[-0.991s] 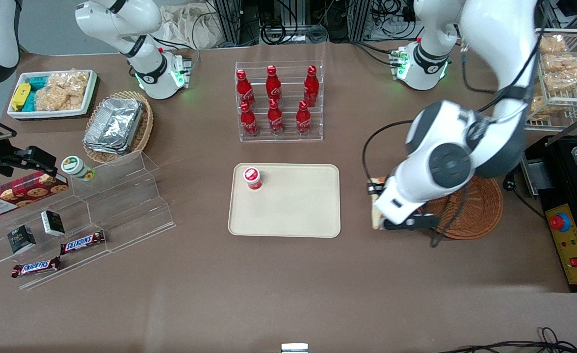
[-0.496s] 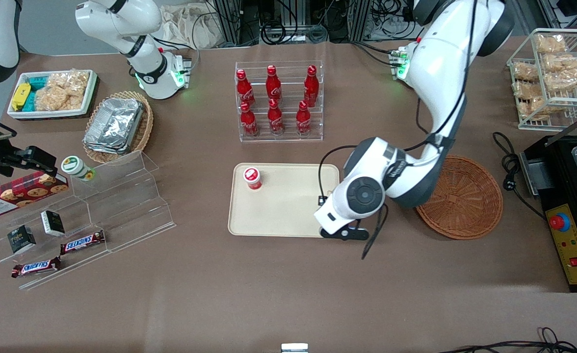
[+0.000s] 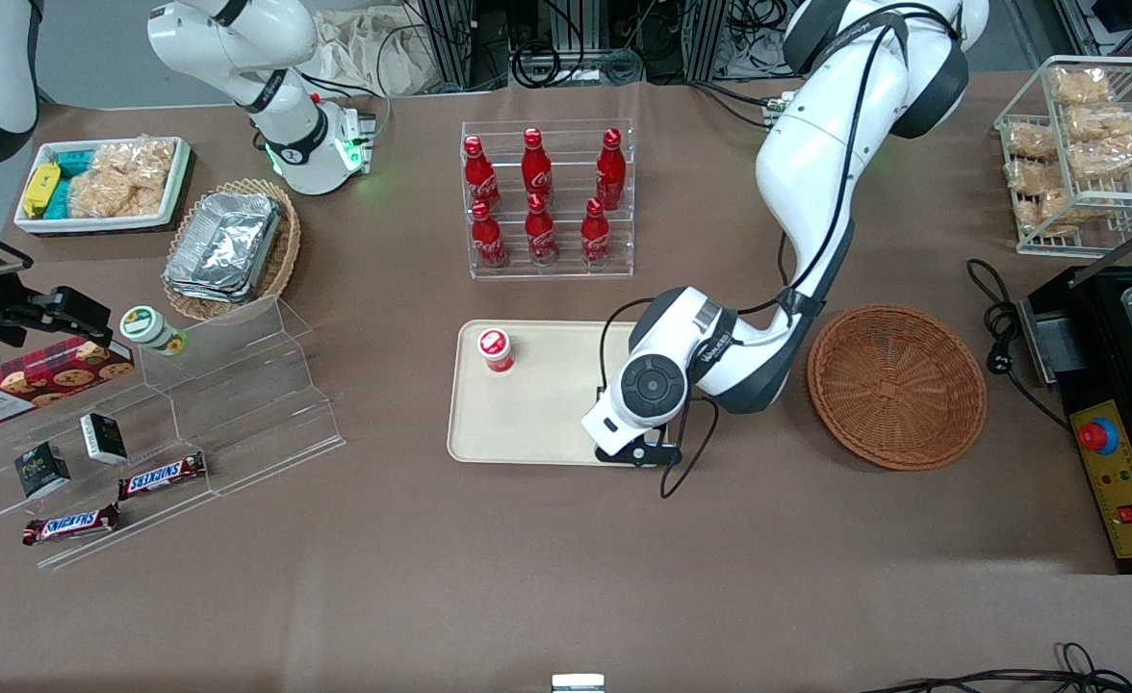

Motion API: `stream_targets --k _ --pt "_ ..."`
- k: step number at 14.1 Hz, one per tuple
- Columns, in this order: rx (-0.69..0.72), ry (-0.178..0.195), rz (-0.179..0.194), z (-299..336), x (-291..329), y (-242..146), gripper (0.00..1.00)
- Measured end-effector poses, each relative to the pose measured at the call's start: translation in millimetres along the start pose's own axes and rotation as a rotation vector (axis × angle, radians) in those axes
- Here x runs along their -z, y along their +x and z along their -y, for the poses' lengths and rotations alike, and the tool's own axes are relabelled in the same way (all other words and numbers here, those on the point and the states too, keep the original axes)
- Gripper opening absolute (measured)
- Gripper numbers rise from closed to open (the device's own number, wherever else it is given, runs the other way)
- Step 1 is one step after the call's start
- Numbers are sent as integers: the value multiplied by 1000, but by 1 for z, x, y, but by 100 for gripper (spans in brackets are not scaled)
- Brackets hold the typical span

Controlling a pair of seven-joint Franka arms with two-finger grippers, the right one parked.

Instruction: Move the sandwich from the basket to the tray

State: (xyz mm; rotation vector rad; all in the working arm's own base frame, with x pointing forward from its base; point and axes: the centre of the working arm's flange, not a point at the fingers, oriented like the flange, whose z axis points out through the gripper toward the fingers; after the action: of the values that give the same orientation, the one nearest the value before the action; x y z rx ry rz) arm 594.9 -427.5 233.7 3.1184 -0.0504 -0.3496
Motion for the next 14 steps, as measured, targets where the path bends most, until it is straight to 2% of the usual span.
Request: stream_targets --k 5,8,11,14 --pt "27 -9 -31 5 22 3 71" --pt "44 20 -21 20 66 -4 100" --pt "111 54 0 73 132 -11 100" --pt "188 63 -19 137 178 -28 100"
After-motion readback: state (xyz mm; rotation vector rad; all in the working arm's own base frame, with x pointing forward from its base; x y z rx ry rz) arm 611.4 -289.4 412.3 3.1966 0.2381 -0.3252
